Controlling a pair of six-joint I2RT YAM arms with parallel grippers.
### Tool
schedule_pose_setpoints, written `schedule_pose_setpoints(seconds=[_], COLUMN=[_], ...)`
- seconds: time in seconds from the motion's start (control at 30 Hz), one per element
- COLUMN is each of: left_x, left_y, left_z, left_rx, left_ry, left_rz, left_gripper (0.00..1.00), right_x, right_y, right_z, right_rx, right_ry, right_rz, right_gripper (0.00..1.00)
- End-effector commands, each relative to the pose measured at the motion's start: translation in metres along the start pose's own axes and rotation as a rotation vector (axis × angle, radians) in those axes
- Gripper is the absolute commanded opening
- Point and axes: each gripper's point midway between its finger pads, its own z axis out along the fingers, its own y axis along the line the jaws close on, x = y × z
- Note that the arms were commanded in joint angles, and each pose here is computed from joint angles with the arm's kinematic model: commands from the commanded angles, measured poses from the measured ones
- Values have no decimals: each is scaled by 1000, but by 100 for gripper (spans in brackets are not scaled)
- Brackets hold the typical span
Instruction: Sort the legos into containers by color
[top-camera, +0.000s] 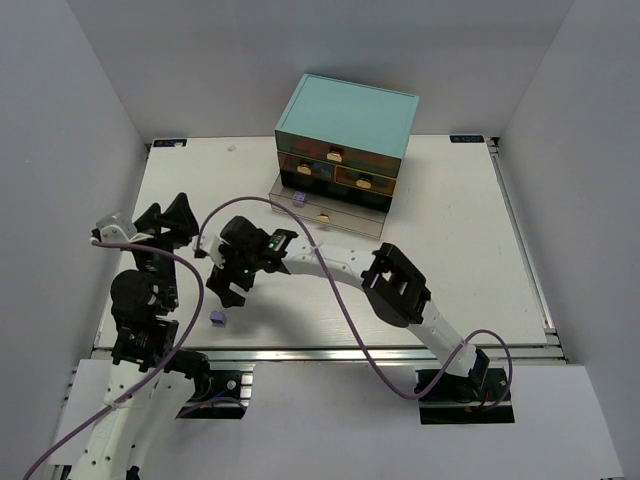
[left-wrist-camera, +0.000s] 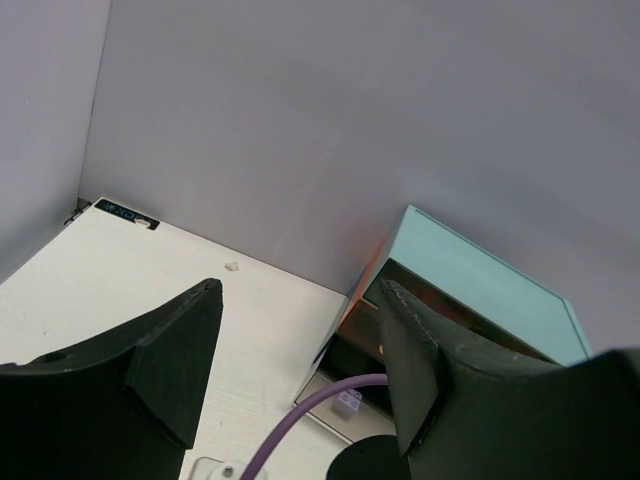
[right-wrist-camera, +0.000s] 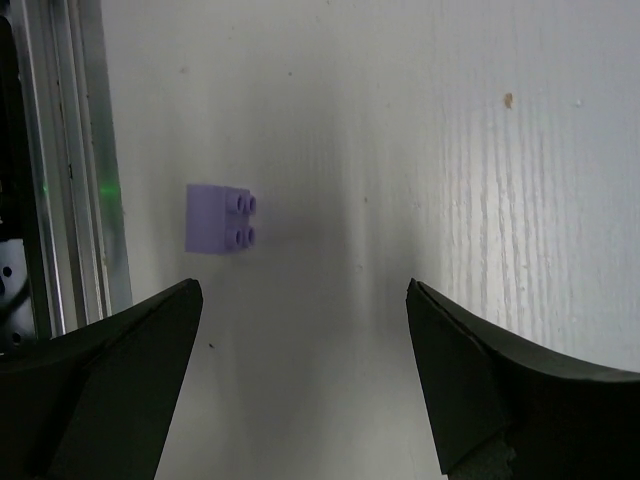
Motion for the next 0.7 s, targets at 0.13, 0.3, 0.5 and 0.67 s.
schedule_pose_setpoints(seconds=[0.13,0.3,0.5,0.67], left_x=[3,1,-1,-2], left_y=[2,3,4,5], left_z=[-1,-2,-2,-3], left_rx=[6,-1,-3,-12], left_ry=[-5,-10,-17,-21], left_rz=[13,12,11,14], left_gripper=[73,74,74,74], right_x=[-25,-15,-9,2], right_y=[27,35,45,43], right_z=[27,38,46,60], right_rx=[-32,-38,-55,-2], right_ry=[-33,-13,-6,18], right_rz=[-18,-26,-28,-57], right_gripper=[88,88,85,71])
